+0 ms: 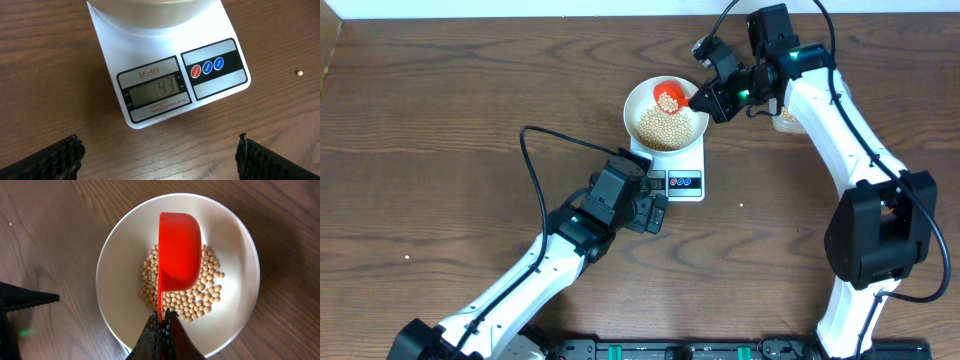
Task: Scoop item into bowl and weigh 50g on scale
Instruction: 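Shake the tilted scoop over the bowl to drop more chickpeas, then keep tapping the scoop over the bowl while the scale reads upward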
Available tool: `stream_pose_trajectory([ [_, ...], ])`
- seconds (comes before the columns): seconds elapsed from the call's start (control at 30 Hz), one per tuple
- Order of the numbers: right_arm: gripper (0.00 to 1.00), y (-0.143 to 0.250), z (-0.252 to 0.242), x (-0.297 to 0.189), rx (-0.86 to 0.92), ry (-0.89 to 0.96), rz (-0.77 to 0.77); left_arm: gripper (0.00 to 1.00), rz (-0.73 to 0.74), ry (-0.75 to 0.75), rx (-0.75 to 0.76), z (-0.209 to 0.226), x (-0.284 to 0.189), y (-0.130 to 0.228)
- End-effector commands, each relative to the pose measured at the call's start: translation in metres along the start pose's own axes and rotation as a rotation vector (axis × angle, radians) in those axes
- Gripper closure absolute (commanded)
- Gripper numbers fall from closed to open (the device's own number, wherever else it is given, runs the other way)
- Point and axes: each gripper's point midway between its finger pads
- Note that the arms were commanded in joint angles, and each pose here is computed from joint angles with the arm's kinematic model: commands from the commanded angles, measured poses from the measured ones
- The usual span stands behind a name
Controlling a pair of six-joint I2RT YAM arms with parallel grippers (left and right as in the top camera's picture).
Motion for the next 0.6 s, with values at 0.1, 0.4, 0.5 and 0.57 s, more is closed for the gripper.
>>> stream_pose_trajectory([
  [0.1, 0.99, -0.014, 0.01, -0.018, -0.055, 0.04, -0.038, 0.01, 0.002, 0.002, 0.003, 0.001, 0.0, 0.001],
  [0.4, 0.99, -0.01, 0.002, -0.017, -0.105, 0.173, 0.001, 0.01, 0.002, 0.002, 0.003, 0.001, 0.0, 0.001],
  [0.5, 0.99, -0.01, 0.004, -0.016, -0.107, 0.171, 0.003, 0.01, 0.002, 0.002, 0.003, 0.001, 0.0, 0.001],
  [0.57, 0.99, -0.01, 0.004, -0.016, -0.114, 0.171, 0.003, 0.01, 0.002, 0.002, 0.003, 0.001, 0.0, 0.001],
])
Point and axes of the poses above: each gripper's point midway between its finger pads, its own x axis out along the fingers, its own z axis along the line the jaws close on, y = z × x, and after that the axes turned 9 degrees about x, right-handed
